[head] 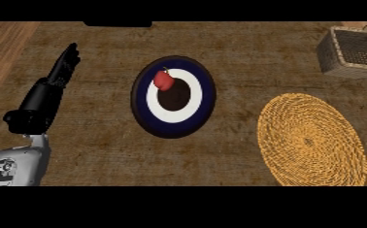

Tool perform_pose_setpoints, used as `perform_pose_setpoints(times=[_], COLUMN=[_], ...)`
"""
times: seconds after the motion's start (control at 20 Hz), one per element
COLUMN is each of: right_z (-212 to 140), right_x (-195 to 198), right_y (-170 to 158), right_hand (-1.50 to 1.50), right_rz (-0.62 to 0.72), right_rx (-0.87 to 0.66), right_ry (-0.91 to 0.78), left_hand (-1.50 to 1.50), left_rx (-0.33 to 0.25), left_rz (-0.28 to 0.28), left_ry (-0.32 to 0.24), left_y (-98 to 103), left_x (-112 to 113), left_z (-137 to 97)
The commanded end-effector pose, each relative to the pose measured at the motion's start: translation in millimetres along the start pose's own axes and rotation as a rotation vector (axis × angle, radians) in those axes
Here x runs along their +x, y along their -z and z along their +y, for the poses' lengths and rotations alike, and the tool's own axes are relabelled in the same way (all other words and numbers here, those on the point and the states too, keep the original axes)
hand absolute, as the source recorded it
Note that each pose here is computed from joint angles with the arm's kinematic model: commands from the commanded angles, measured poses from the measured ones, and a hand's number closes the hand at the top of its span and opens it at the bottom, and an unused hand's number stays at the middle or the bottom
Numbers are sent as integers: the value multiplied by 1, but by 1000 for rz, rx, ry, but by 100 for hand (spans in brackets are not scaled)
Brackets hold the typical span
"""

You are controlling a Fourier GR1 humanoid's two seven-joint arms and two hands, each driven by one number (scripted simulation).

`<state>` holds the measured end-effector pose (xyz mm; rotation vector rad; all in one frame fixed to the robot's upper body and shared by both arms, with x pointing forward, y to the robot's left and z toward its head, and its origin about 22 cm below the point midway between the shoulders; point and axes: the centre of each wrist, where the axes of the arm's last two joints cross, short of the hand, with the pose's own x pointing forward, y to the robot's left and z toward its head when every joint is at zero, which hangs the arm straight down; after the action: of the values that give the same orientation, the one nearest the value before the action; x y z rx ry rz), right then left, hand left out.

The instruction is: Pick the tomato from the placemat and place it in the basket

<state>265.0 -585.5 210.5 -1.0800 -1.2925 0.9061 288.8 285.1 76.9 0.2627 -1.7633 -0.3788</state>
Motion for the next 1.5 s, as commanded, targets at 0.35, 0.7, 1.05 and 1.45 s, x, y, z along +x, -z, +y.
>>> perform_pose_setpoints(times=[0.35, 0.7, 1.05, 1.45], right_z=[-103, -140, -157, -155], right_x=[3, 27, 59, 100], right_y=[-23, -17, 4, 40], right_hand=[150, 150, 150, 150], right_rz=[-276, -373, -355, -326], right_rx=[-328, -217, -121, 58], right_ry=[421, 510, 497, 457], left_hand=[0, 0, 0, 0], left_rx=[-42, -61, -54, -63], left_rz=[-11, -21, -26, -24], left_ry=[-8, -7, 18, 15], left_y=[3, 16, 19, 24], left_x=[3, 14, 11, 15], left_z=[-7, -19, -21, -15])
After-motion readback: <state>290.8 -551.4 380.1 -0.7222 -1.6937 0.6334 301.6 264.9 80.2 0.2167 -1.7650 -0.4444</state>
